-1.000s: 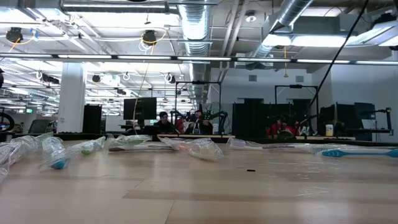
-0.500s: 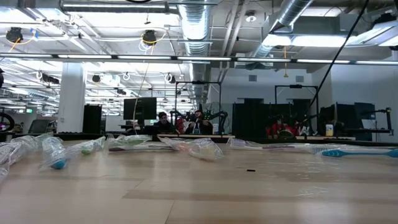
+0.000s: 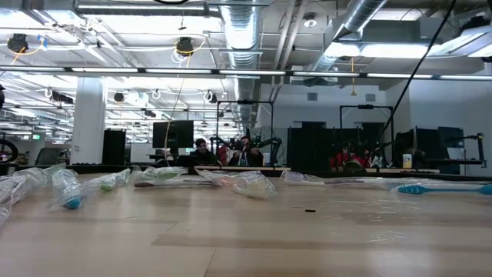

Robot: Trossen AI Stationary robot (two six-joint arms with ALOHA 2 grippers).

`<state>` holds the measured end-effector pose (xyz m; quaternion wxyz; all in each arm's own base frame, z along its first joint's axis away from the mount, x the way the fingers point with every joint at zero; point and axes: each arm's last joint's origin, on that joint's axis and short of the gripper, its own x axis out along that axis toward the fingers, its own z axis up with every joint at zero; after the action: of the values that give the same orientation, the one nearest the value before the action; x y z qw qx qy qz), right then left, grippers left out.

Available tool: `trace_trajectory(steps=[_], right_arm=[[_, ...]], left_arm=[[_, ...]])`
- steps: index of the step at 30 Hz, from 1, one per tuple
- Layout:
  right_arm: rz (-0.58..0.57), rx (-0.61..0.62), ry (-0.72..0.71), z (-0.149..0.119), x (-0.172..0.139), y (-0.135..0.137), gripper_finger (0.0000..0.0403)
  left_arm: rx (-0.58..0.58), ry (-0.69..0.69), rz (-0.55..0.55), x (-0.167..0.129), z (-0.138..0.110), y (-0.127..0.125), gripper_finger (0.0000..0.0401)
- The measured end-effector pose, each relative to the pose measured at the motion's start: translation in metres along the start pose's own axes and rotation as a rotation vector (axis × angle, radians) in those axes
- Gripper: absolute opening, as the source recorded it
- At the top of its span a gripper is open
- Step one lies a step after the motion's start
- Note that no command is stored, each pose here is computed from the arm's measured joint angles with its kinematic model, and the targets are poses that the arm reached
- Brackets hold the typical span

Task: Pick & Place toothbrushing station
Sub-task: Put the top orange toothbrush into the black organizer

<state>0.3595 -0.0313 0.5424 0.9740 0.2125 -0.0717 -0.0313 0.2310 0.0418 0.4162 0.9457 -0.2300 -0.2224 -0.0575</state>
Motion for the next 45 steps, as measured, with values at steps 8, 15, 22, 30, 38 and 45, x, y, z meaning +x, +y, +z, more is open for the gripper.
trace_trajectory(steps=[8, 15, 22, 30, 38, 45], right_arm=[[-0.042, 0.01, 0.05, -0.006, 0.0, -0.002, 0.0016], [-0.076, 0.004, 0.076, -0.003, -0.012, 0.002, 0.002], [-0.157, -0.085, 0.119, -0.003, -0.036, 0.022, 0.001], [-0.2, -0.161, 0.418, -0.041, -0.06, 0.052, 0.0011], [-0.231, -0.259, 0.531, -0.072, -0.088, 0.099, 0.0016], [-0.238, -0.311, 0.559, -0.094, -0.123, 0.14, 0.0009]], left_arm=[[0.004, 0.003, 0.001, -0.001, 0.001, -0.001, 0.0095], [0.017, -0.005, 0.043, -0.01, 0.01, -0.003, 0.0153], [0.022, 0.018, 0.091, -0.017, 0.014, -0.002, 0.0181], [0.004, 0.066, 0.089, -0.013, 0.004, -0.001, 0.0166], [-0.019, 0.059, 0.1, -0.007, -0.006, -0.012, 0.0146], [-0.001, 0.027, 0.202, -0.003, -0.023, -0.029, 0.0136]])
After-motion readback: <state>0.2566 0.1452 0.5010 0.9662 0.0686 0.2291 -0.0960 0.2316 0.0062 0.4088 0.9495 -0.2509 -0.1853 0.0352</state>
